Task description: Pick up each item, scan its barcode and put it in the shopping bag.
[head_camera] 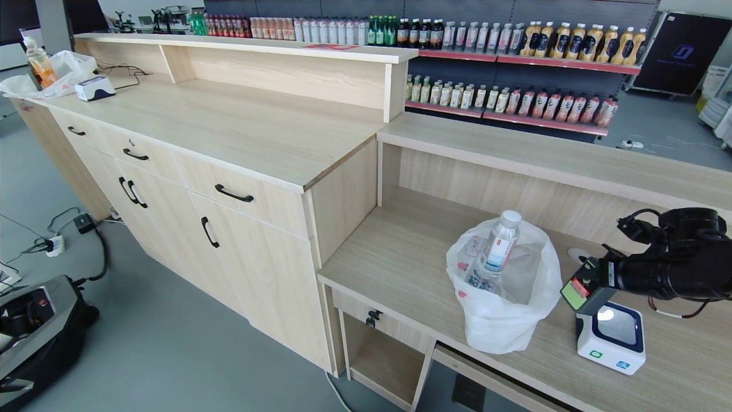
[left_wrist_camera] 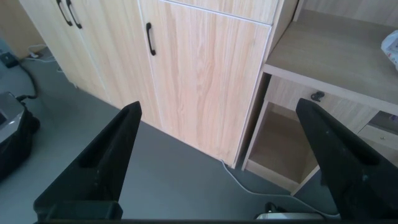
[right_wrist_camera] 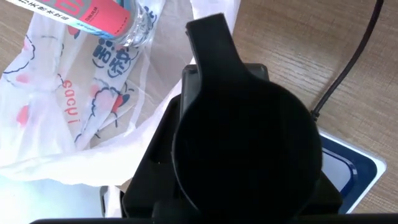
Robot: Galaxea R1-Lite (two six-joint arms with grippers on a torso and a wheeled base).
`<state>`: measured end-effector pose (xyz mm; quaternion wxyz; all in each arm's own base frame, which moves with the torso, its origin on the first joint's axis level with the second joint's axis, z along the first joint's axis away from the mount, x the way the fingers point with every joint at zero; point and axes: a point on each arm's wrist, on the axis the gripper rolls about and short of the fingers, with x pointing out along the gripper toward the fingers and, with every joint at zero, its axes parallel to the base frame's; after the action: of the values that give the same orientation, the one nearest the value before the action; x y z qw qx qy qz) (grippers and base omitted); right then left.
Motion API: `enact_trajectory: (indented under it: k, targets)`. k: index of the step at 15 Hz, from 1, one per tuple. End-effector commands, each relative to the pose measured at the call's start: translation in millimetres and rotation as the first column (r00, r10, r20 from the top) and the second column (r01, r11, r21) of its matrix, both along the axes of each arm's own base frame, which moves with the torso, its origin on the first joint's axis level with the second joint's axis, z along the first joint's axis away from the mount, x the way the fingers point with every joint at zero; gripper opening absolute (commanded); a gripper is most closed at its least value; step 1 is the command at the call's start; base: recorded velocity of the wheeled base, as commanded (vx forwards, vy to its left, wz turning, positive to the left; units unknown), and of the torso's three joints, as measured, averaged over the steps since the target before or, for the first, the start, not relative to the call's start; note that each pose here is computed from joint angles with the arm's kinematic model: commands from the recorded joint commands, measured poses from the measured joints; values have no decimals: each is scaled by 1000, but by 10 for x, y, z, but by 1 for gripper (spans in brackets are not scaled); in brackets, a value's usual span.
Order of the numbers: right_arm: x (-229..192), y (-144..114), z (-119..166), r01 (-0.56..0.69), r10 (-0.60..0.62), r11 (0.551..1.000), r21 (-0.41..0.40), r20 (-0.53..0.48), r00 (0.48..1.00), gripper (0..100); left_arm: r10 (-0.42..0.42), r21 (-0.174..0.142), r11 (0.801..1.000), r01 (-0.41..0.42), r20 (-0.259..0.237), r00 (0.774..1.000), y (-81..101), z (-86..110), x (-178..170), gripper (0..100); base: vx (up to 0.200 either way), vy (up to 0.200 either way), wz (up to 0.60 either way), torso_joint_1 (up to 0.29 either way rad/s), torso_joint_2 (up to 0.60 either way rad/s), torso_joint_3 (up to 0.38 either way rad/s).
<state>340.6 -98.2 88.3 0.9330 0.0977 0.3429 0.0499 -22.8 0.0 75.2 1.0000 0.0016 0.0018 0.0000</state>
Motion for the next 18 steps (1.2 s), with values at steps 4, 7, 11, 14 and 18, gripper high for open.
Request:
enact_trajectory:
  k: [4, 7, 11, 14, 18]
  targets:
    - [-135, -6, -9, -8, 7, 1000, 19, 40, 999, 0, 0, 0, 1000, 0, 1, 1000, 0, 0, 0, 100, 0, 0, 0, 0, 0, 0]
    - [-243, -38, -101, -33, 32, 999, 8, 63, 997, 0, 0, -2, 1000, 0, 1, 1000, 0, 0, 0, 100, 0, 0, 0, 0, 0, 0]
    - [-305, -105, -138, -14, 15, 1000, -4, 94, 995, 0, 0, 0, 1000, 0, 1, 1000, 0, 0, 0, 100, 0, 0, 0, 0, 0, 0]
    - [-339, -111, -159, -34, 32, 999, 14, 112, 993, 0, 0, 0, 1000, 0, 1, 1000, 0, 0, 0, 100, 0, 0, 0, 0, 0, 0]
    - [-323, -112, -191, -55, 51, 998, 31, 121, 991, 0, 0, 0, 1000, 0, 1, 1000, 0, 0, 0, 100, 0, 0, 0, 0, 0, 0]
